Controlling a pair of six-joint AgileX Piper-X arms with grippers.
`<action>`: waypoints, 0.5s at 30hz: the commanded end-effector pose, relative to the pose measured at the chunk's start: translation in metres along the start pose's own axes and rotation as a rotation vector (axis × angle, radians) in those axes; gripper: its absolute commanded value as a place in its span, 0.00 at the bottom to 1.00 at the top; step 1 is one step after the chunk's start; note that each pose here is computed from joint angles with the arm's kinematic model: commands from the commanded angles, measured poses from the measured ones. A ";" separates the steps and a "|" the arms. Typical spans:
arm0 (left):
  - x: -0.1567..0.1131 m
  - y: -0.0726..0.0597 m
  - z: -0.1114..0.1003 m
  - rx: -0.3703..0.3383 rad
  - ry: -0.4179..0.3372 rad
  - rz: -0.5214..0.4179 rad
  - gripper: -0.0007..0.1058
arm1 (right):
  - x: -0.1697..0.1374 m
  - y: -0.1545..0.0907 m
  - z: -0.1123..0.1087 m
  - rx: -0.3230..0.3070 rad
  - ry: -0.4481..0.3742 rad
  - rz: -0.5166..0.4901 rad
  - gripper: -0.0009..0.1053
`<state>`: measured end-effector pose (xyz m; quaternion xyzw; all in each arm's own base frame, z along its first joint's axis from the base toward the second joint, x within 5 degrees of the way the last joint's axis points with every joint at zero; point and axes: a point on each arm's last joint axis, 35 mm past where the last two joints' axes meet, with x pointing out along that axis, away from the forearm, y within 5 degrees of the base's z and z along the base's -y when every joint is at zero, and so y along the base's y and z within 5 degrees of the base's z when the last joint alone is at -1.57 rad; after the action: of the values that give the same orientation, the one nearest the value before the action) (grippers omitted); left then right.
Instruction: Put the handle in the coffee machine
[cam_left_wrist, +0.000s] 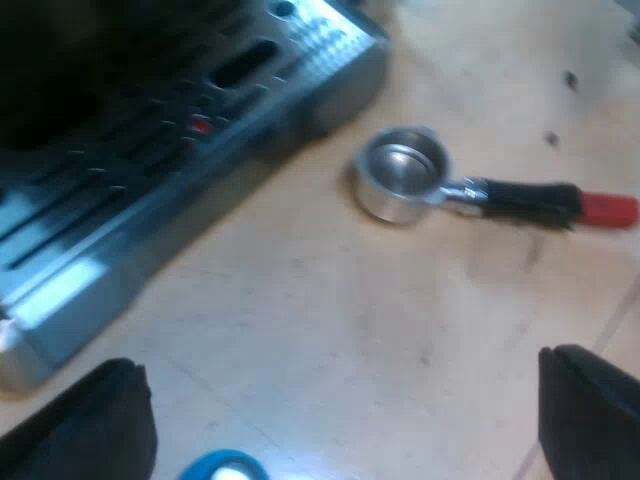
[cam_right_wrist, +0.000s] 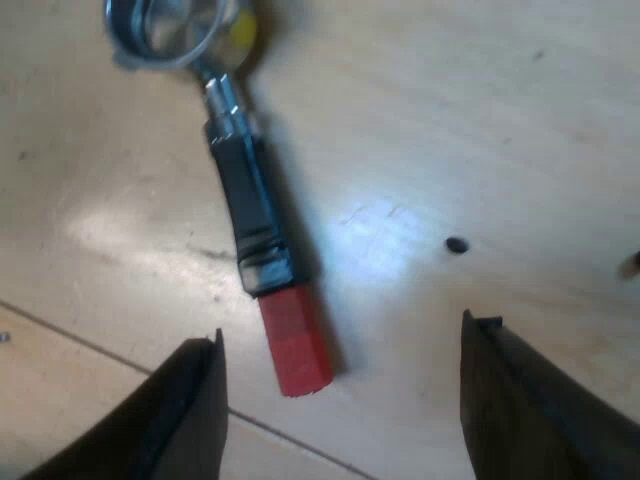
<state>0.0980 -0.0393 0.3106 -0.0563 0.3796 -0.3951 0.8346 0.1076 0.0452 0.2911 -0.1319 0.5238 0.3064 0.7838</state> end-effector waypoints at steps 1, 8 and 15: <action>0.007 -0.003 0.003 0.026 0.040 -0.061 0.76 | 0.004 0.004 0.006 -0.007 0.041 0.020 0.51; 0.028 -0.006 0.006 0.101 0.147 -0.124 0.76 | 0.022 0.011 0.014 -0.026 0.160 -0.062 0.49; 0.045 -0.006 0.015 0.160 0.159 -0.154 0.76 | 0.038 0.013 0.022 0.012 0.229 -0.054 0.05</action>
<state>0.1205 -0.0766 0.2937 0.0070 0.4166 -0.4895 0.7660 0.1244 0.0790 0.2650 -0.1773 0.6074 0.2673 0.7268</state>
